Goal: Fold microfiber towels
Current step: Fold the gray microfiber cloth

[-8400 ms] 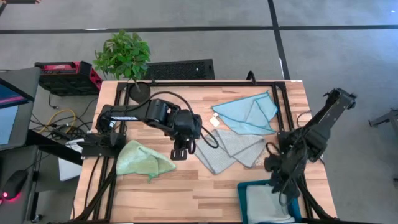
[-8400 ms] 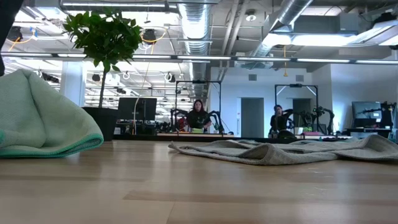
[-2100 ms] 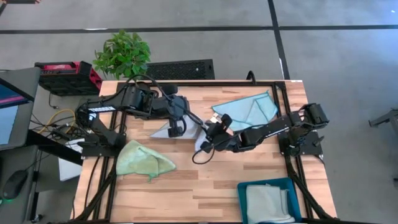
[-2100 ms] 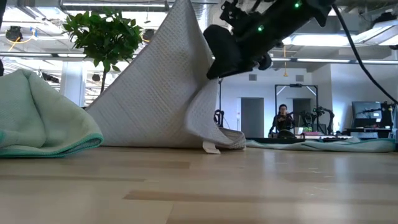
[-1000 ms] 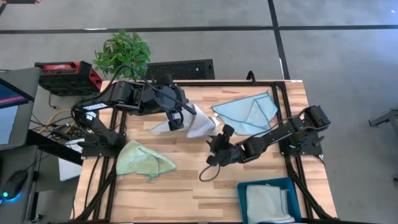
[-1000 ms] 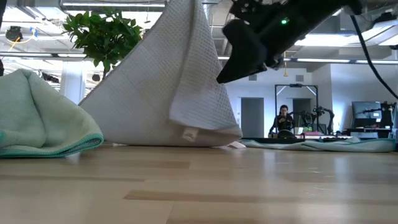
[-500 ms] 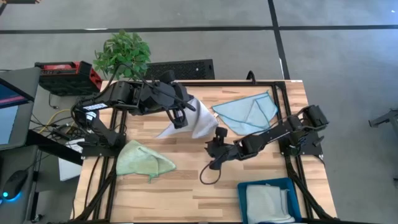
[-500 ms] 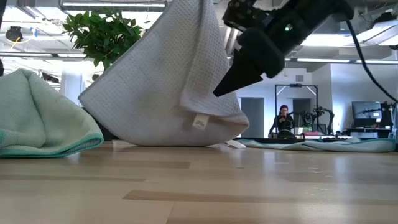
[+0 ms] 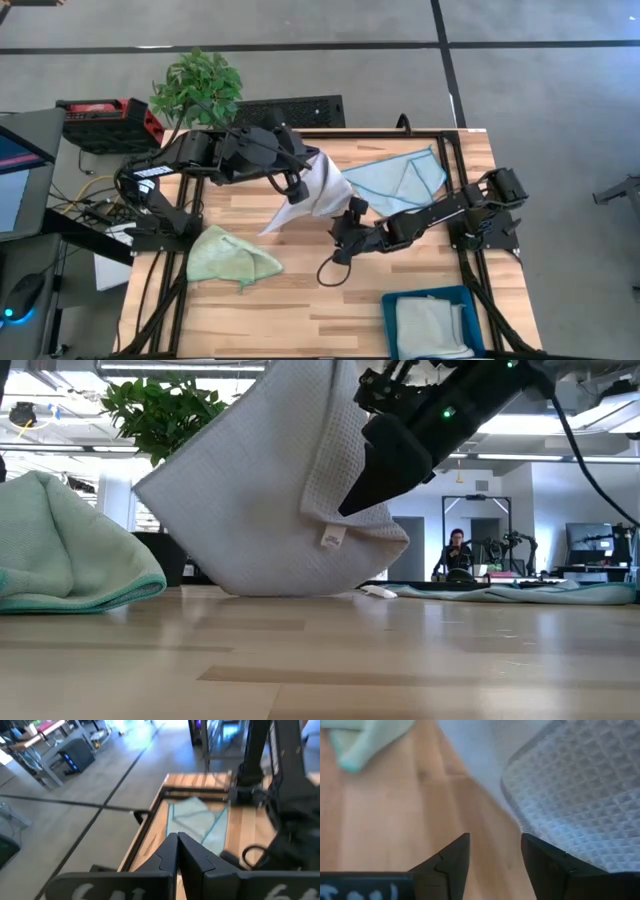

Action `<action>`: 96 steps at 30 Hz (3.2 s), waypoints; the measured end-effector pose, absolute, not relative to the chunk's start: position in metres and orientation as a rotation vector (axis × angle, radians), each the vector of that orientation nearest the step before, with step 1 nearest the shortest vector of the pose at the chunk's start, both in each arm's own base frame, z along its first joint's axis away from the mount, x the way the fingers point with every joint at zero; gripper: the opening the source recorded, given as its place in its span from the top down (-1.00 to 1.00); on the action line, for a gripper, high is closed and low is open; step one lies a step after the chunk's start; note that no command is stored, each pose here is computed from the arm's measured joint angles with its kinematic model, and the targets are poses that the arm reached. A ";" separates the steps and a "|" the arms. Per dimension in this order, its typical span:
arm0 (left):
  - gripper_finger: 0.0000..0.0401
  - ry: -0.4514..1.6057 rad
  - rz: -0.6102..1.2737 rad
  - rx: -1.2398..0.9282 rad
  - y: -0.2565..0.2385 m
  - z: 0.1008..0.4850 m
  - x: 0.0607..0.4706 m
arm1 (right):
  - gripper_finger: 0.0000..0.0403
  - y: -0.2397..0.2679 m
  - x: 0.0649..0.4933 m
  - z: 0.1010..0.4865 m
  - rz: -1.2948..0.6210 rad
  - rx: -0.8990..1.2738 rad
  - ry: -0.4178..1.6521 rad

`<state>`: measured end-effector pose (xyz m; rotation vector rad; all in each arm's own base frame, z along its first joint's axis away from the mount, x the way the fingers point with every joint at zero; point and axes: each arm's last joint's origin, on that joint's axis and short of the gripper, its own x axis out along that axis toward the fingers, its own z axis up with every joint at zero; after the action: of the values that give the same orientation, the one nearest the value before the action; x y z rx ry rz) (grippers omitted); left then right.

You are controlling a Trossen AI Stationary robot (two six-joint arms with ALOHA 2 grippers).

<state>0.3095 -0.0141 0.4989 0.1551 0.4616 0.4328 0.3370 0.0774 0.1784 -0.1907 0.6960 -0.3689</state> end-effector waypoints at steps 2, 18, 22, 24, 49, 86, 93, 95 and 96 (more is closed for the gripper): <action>1.00 0.440 0.434 0.148 -0.014 0.501 0.310 | 0.01 0.076 0.337 0.179 -0.419 -0.210 0.681; 1.00 0.388 0.431 0.135 -0.014 0.505 0.313 | 0.17 0.077 0.339 0.185 -0.550 -0.091 0.565; 1.00 0.382 0.430 0.137 -0.014 0.506 0.313 | 0.21 0.074 0.340 0.185 -0.556 -0.086 0.565; 1.00 0.382 0.430 0.137 -0.014 0.506 0.313 | 0.23 0.074 0.340 0.185 -0.550 -0.086 0.564; 1.00 0.277 0.438 0.054 -0.017 0.514 0.316 | 0.34 0.069 0.343 0.187 -0.547 -0.119 0.553; 1.00 0.279 0.434 0.044 -0.019 0.514 0.316 | 0.44 0.060 0.355 0.217 -0.698 -0.271 0.430; 1.00 0.378 0.448 0.016 -0.019 0.503 0.312 | 0.44 0.062 0.345 0.255 -0.799 -0.272 0.282; 1.00 0.405 0.450 0.009 -0.019 0.501 0.311 | 0.45 0.060 0.342 0.266 -0.830 -0.239 0.235; 1.00 0.425 0.447 0.010 -0.019 0.499 0.310 | 0.45 0.059 0.340 0.271 -0.846 -0.225 0.216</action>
<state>0.3096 -0.0187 0.4990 0.0101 0.4245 0.4473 0.3397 0.0594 0.2708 -0.2250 0.2156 -0.8460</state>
